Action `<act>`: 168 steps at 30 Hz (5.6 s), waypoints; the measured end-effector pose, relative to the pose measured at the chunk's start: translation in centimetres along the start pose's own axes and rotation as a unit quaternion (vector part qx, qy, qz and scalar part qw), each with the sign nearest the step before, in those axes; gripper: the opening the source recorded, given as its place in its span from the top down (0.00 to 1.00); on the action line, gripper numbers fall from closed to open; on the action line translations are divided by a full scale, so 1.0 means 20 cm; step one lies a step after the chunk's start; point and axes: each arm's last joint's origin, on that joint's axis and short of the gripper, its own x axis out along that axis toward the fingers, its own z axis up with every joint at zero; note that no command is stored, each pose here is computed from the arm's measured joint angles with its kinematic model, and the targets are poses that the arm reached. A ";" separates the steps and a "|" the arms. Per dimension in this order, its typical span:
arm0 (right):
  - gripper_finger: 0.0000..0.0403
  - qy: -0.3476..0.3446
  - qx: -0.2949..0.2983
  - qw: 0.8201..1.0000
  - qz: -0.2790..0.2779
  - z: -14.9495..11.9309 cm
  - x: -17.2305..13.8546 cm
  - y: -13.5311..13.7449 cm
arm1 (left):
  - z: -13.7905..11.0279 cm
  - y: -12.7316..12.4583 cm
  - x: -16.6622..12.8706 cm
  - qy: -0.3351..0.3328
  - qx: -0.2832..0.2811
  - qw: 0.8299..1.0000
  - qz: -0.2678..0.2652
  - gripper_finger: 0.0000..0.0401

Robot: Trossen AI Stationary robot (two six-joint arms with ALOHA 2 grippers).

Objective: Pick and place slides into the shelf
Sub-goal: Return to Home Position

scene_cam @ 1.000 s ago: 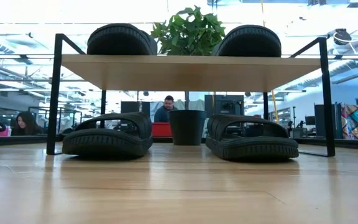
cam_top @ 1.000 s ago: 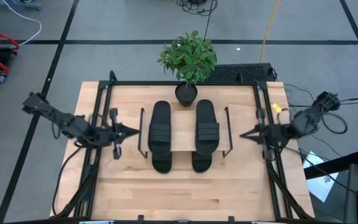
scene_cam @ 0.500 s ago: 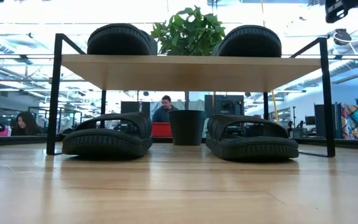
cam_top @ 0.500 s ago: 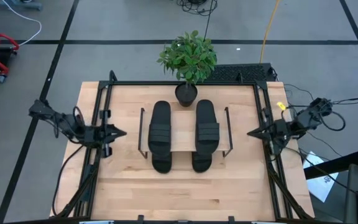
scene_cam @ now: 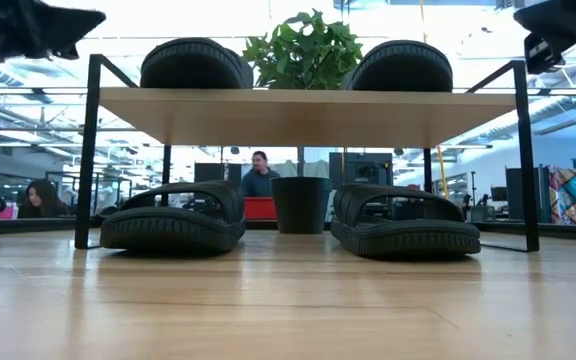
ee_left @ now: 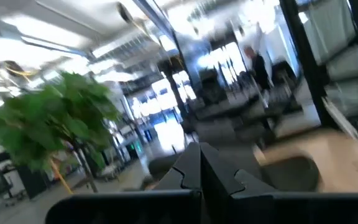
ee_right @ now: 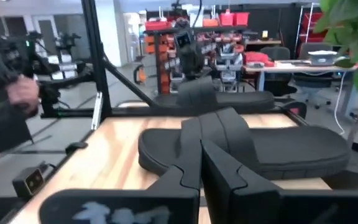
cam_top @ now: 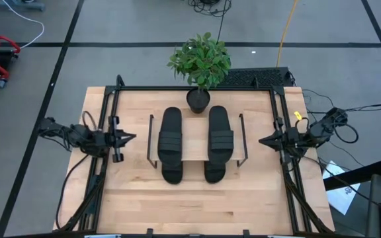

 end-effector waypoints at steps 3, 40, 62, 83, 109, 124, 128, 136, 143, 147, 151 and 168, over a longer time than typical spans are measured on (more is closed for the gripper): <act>1.00 0.001 -0.003 1.000 0.010 -0.01 0.00 0.00 | -0.05 -0.03 0.00 0.032 0.003 0.999 -0.017 1.00; 1.00 -0.005 0.010 1.000 0.010 -0.31 0.18 -0.10 | -0.19 -0.05 -0.01 0.112 -0.070 0.982 -0.132 1.00; 1.00 -0.038 0.008 0.999 0.014 -0.31 0.19 -0.10 | -0.23 -0.06 0.01 0.163 -0.117 0.972 -0.124 1.00; 1.00 -0.055 -0.005 0.997 0.055 -0.29 0.19 -0.08 | -0.36 -0.12 0.04 0.259 -0.146 0.949 -0.108 1.00; 1.00 -0.044 0.031 0.997 0.054 -0.30 0.19 -0.09 | -0.35 -0.11 0.05 0.251 -0.153 0.951 -0.098 0.99; 1.00 -0.044 0.031 0.997 0.054 -0.30 0.19 -0.09 | -0.35 -0.11 0.05 0.251 -0.153 0.951 -0.097 0.93; 1.00 -0.044 0.031 0.997 0.054 -0.30 0.19 -0.09 | -0.35 -0.11 0.05 0.251 -0.152 0.951 -0.097 0.95; 1.00 -0.044 0.031 0.997 0.054 -0.30 0.19 -0.09 | -0.35 -0.11 0.05 0.250 -0.152 0.951 -0.096 1.00; 1.00 -0.044 0.031 0.997 0.054 -0.30 0.19 -0.09 | -0.35 -0.11 0.05 0.251 -0.152 0.951 -0.096 0.95; 1.00 -0.044 0.031 0.997 0.054 -0.30 0.19 -0.09 | -0.35 -0.11 0.05 0.251 -0.152 0.951 -0.096 0.93; 1.00 -0.044 0.031 0.997 0.054 -0.30 0.19 -0.09 | -0.35 -0.11 0.05 0.251 -0.152 0.951 -0.096 0.94; 1.00 -0.044 0.031 0.997 0.054 -0.30 0.19 -0.09 | -0.35 -0.11 0.05 0.251 -0.152 0.951 -0.095 0.94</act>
